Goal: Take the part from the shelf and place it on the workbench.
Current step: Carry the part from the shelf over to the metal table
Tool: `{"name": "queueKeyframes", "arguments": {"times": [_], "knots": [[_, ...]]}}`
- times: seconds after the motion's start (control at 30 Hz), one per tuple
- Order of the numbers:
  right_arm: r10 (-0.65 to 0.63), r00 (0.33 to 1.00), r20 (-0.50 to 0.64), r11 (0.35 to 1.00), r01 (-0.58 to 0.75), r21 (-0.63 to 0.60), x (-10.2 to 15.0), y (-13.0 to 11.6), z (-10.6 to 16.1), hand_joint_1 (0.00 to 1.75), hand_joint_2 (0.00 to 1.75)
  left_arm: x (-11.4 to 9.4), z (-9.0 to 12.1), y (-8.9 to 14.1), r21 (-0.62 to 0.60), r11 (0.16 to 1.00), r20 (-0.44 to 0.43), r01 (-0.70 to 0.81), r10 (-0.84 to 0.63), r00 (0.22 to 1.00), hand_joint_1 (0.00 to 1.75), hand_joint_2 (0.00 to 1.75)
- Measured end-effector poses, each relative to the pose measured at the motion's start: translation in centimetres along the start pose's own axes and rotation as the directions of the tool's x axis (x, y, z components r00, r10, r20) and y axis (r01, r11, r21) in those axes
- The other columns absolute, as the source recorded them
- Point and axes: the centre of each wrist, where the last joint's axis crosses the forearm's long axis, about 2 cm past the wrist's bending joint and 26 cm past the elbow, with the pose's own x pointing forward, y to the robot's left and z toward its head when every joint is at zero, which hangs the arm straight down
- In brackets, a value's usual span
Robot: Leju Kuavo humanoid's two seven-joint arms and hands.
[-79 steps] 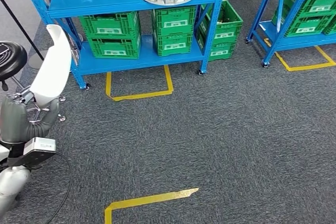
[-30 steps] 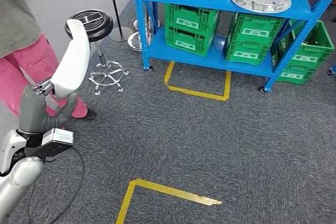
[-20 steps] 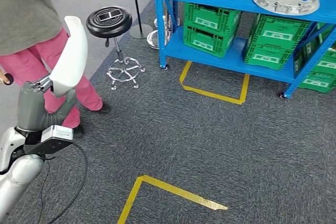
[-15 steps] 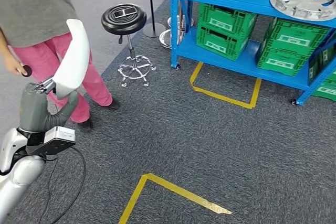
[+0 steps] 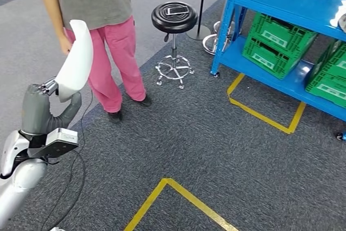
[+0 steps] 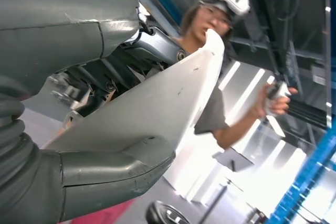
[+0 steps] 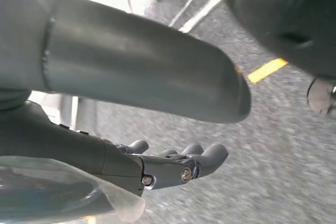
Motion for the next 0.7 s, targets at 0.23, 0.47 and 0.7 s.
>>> {"name": "queueKeyframes", "arguments": {"times": [0.23, 0.47, 0.7], "knots": [[-0.089, 0.960, 0.267, 0.992, 0.108, -0.060, 0.2, 0.2, 0.0, 0.00, 0.00, -0.9, 1.9, 1.0, 0.000, 0.999, -0.036, 0.052, -0.052, 0.998, 1.75, 1.75], [-0.103, 0.890, 0.444, 0.984, 0.158, -0.088, 0.1, 0.2, 0.1, 0.00, 0.00, -1.3, 4.0, 1.8, -0.006, 0.995, -0.069, 0.097, -0.097, 0.993, 1.75, 1.75], [-0.088, 0.852, 0.516, 0.981, 0.165, -0.106, 0.3, 0.1, 0.0, 0.00, 0.00, -1.4, 4.8, 2.9, 0.013, 0.991, -0.079, 0.130, -0.128, 0.989, 1.75, 1.75]]}}
